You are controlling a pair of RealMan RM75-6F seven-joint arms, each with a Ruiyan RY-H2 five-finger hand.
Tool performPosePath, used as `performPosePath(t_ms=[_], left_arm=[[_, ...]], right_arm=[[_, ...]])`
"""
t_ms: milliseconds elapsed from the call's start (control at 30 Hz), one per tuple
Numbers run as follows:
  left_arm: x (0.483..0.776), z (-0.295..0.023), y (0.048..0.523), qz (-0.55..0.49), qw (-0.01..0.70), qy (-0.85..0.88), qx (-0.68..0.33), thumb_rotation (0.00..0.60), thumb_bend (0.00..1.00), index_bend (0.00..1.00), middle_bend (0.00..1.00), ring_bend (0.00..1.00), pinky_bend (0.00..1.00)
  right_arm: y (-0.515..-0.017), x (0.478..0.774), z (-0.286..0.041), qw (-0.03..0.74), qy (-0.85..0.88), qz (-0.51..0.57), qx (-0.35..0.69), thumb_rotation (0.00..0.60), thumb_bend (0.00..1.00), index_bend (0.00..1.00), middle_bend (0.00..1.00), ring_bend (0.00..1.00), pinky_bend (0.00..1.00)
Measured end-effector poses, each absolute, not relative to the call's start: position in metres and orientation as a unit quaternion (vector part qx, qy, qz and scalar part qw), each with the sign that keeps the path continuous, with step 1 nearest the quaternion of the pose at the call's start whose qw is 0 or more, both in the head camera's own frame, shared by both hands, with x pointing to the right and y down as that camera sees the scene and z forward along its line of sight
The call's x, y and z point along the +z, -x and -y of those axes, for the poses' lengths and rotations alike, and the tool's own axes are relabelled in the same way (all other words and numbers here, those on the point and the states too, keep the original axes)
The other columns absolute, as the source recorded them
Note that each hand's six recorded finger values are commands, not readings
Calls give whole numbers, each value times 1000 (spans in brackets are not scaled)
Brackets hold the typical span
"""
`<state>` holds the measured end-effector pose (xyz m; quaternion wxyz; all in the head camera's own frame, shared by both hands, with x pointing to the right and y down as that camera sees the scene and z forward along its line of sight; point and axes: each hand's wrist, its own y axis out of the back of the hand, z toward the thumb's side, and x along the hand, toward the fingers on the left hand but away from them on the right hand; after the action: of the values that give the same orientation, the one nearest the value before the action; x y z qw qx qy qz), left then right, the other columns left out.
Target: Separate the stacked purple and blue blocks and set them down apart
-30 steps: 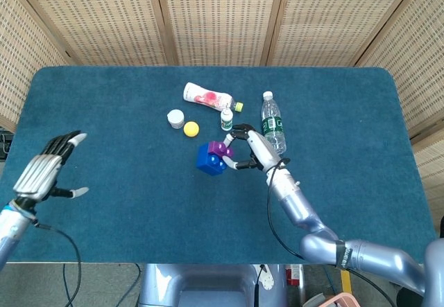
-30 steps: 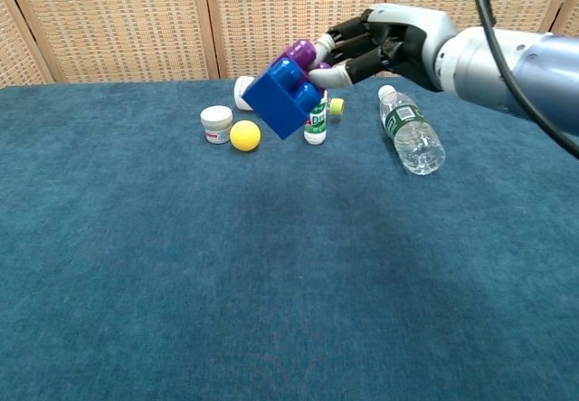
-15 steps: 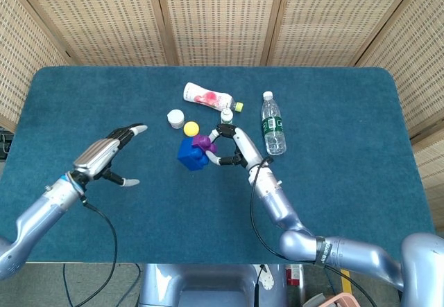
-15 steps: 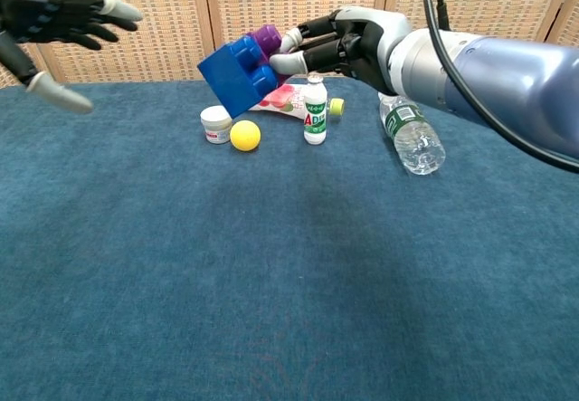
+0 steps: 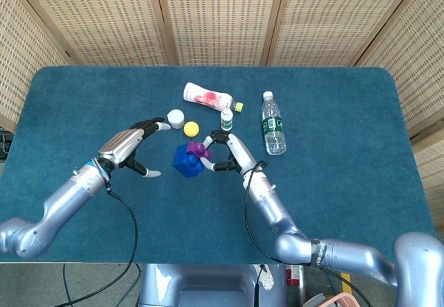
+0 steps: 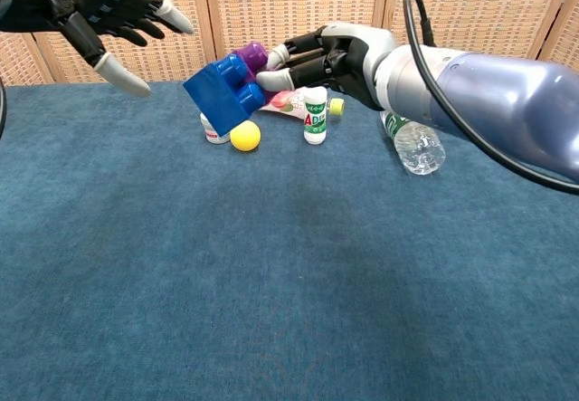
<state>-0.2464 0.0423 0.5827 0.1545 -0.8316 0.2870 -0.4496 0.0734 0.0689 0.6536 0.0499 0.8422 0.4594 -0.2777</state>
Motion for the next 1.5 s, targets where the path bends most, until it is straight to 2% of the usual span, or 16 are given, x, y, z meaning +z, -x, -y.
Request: performPosePath(t_ms=[200,800,1100,1500], left_arm=[[585,-44,238,-279,161,819,-475,600,0,231,141,0,0],[597,-55,204,-273,114,831,-471,600,0,239,160,0,0],[598,-59,185,-287,89,833,-464,600,17,369,282,0,0],[595,-54,183,-330,119,809,-472,600,237,573,453,0,0]], right_arm=[[-73,652,-69,54,-843,-459,-275,600,548,649,641,131,0],[-69,648,-72,63,-844,-457,-273,600,548,650,642,131,0],[-70,646,-73,71,-845,-458,-268,600,548,651,648,131,0],[-75,647,-74,75,-844,-459,-267,600,548,653,649,132,0]])
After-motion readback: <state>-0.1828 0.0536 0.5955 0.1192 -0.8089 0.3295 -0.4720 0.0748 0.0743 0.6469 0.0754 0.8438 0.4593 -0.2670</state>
